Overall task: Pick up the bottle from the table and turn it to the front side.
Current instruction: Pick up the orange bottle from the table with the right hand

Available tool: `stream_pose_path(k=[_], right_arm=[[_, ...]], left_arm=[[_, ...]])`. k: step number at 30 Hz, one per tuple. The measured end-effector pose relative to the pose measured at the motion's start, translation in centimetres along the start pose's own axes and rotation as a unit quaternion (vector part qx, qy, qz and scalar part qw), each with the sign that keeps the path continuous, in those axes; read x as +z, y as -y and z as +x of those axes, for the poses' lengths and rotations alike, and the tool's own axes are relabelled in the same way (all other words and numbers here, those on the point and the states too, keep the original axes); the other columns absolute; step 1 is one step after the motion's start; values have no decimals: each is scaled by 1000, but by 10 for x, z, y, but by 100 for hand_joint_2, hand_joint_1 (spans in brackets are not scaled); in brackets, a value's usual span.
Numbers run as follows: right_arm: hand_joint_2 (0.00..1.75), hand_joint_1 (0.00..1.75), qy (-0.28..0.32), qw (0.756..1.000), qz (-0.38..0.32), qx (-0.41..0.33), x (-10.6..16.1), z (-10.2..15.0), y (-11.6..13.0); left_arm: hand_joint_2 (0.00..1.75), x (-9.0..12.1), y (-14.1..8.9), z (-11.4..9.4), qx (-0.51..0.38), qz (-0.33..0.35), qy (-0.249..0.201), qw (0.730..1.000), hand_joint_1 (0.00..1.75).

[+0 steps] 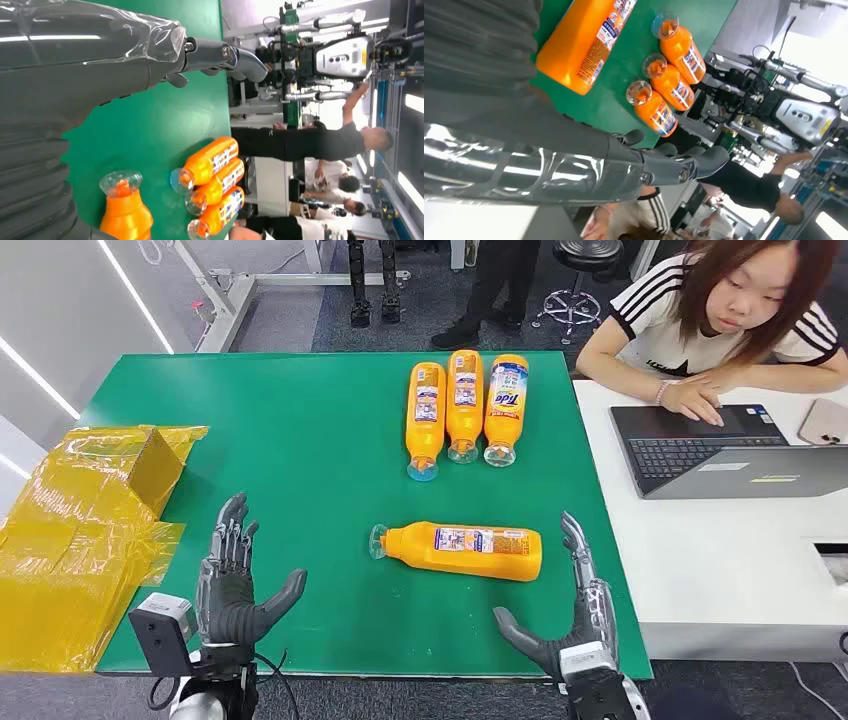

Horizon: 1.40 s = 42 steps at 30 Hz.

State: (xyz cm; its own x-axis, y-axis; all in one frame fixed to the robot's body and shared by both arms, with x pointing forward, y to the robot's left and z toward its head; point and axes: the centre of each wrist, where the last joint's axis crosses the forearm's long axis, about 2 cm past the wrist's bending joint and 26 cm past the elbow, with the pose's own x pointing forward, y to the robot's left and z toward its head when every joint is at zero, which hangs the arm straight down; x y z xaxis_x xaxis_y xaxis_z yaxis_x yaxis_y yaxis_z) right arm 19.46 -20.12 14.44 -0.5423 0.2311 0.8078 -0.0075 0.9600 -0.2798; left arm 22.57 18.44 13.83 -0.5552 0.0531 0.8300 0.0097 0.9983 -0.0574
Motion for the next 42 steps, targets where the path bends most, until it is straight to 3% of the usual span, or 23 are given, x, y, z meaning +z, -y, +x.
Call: stream_pose_path(k=[12, 22, 33, 42], right_arm=[[175, 0, -47, 984, 123, 121, -51, -31, 7], [175, 0, -109, 944, 252, 181, -89, -68, 0], [175, 0, -178, 878, 372, 242, -93, -94, 6], [175, 0, -182, 852, 410, 268, -103, -103, 15]], left_arm=[[175, -14, 16, -7, 21, -48, 0, 999, 0], [175, -30, 30, -17, 43, -87, -11, 995, 0], [175, -37, 33, -27, 50, -105, -28, 993, 0], [175, -34, 32, -31, 57, -96, -42, 993, 0]])
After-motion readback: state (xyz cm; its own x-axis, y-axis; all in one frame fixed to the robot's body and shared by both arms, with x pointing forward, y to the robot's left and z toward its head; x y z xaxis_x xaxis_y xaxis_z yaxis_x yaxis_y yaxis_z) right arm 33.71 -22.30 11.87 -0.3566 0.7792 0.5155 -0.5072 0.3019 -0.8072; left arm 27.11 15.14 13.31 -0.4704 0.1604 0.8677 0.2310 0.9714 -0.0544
